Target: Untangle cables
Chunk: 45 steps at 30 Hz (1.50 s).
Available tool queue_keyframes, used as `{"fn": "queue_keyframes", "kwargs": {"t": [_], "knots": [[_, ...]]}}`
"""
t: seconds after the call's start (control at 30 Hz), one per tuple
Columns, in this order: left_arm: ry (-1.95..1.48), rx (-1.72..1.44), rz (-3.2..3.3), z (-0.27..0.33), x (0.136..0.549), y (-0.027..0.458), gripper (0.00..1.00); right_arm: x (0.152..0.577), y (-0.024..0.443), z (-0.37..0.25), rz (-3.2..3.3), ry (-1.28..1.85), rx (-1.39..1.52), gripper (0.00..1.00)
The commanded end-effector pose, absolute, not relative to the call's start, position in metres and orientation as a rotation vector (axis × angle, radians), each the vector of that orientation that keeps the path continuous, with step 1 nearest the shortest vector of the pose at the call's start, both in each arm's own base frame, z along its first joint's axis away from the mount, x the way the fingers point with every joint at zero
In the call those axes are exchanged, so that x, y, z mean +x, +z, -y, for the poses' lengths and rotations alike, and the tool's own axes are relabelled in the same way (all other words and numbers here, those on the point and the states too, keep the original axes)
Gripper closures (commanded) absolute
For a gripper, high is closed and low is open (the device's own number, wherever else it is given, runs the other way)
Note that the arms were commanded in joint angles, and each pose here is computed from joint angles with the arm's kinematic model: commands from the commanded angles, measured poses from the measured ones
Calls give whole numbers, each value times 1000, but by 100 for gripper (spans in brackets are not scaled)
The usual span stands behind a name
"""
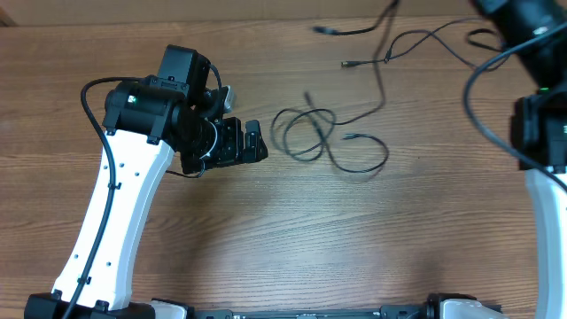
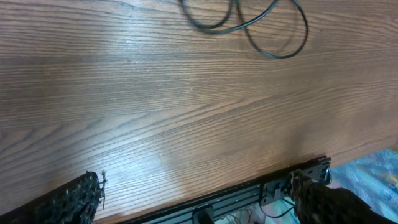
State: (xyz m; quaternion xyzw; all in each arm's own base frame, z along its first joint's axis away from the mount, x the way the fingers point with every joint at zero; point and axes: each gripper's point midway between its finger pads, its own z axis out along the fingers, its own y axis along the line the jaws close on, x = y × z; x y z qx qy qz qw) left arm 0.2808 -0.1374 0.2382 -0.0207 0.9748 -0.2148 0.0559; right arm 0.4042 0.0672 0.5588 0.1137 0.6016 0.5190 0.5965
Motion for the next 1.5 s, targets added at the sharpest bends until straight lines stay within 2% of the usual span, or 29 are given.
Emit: {"fn": "queue_keyframes", "kwargs": {"t": [0.0,0.17,0.33,0.47,0.7,0.87,1.0,1.13,1.33,1.4,1.47], "knots": [[-641,-26,-2950,137,282,237,0,386,572,-64,-1401,1239,227,96],[-655,9,-2924,140,286,239,0,375,566,-83,-1473,1382,197,96],[-680,338,-2851,163,284,241,0,363,590,-87,-1396,1488,178,96],[-640,404,-2843,181,287,234,0,355,605,-87,-1340,1534,162,96],[-555,3,-2937,204,326,189,1,356,606,-86,-1337,1598,227,96],[-756,15,-2911,239,356,164,4,357,607,-85,-1333,1596,232,96],[-825,-115,-2879,258,385,140,14,357,607,-85,-1334,1596,232,96],[-848,-330,-2902,266,401,110,14,356,605,-86,-1344,1600,222,96],[-826,-367,-2944,270,408,71,14,355,603,-88,-1361,1592,204,96],[-825,-368,-2946,271,412,62,20,356,601,-88,-1367,1593,212,96],[-830,-367,-2947,274,415,54,33,358,599,-88,-1377,1595,225,96]]}}
